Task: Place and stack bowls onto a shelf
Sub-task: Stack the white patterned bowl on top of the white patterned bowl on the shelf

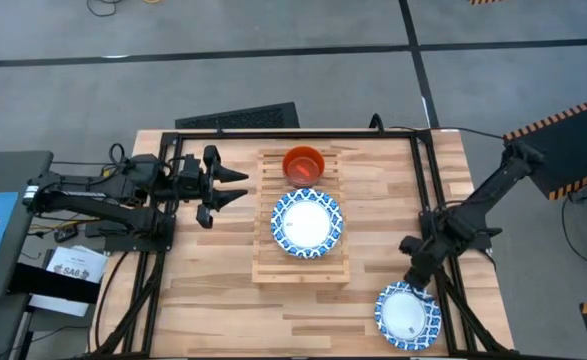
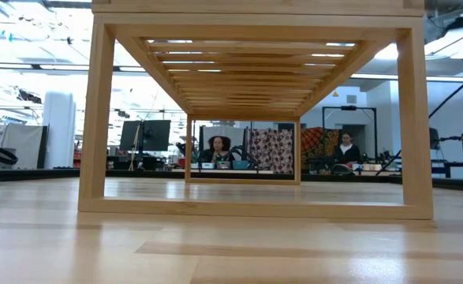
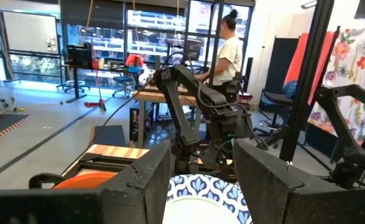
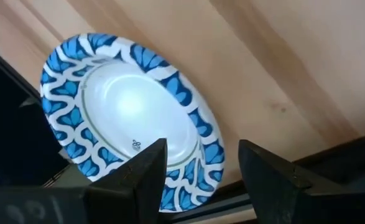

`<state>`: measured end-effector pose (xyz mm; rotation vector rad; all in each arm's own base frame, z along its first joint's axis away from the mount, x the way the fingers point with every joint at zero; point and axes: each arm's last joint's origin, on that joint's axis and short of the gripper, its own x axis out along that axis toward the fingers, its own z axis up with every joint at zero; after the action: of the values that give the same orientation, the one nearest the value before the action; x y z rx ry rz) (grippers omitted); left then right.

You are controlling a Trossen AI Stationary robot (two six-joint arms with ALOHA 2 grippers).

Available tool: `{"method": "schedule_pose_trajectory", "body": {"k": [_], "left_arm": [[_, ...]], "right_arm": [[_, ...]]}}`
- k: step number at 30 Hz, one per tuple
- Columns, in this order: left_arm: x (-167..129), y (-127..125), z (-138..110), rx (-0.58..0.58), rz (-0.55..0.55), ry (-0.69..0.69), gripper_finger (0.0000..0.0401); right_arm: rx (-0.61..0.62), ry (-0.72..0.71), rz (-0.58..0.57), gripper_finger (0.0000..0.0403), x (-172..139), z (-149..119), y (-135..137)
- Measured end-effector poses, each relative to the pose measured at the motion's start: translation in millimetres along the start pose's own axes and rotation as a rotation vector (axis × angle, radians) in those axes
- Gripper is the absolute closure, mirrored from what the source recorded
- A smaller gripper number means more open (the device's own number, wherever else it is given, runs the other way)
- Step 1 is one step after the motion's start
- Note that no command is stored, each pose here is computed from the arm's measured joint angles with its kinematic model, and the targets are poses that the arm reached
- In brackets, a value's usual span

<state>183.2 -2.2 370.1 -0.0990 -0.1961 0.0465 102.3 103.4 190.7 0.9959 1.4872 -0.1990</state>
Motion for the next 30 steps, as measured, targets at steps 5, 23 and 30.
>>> {"method": "schedule_pose_trajectory", "body": {"k": [5, 23, 30], "left_arm": [[0.1, 0.3, 0.0, 0.001, 0.010, -0.001, 0.0242], [0.1, 1.1, 0.7, 0.006, 0.040, -0.010, 0.0242], [0.1, 1.1, 1.4, -0.002, 0.039, -0.017, 0.0242]], "right_arm": [[0.019, 0.008, -0.017, 0.0179, 14.0, -2.0, -4.0], [-0.029, 0.024, -0.091, 0.0189, 59.3, 1.7, 8.5], [-0.116, 0.078, -0.027, 0.0356, 51.6, -1.6, 18.8]]}}
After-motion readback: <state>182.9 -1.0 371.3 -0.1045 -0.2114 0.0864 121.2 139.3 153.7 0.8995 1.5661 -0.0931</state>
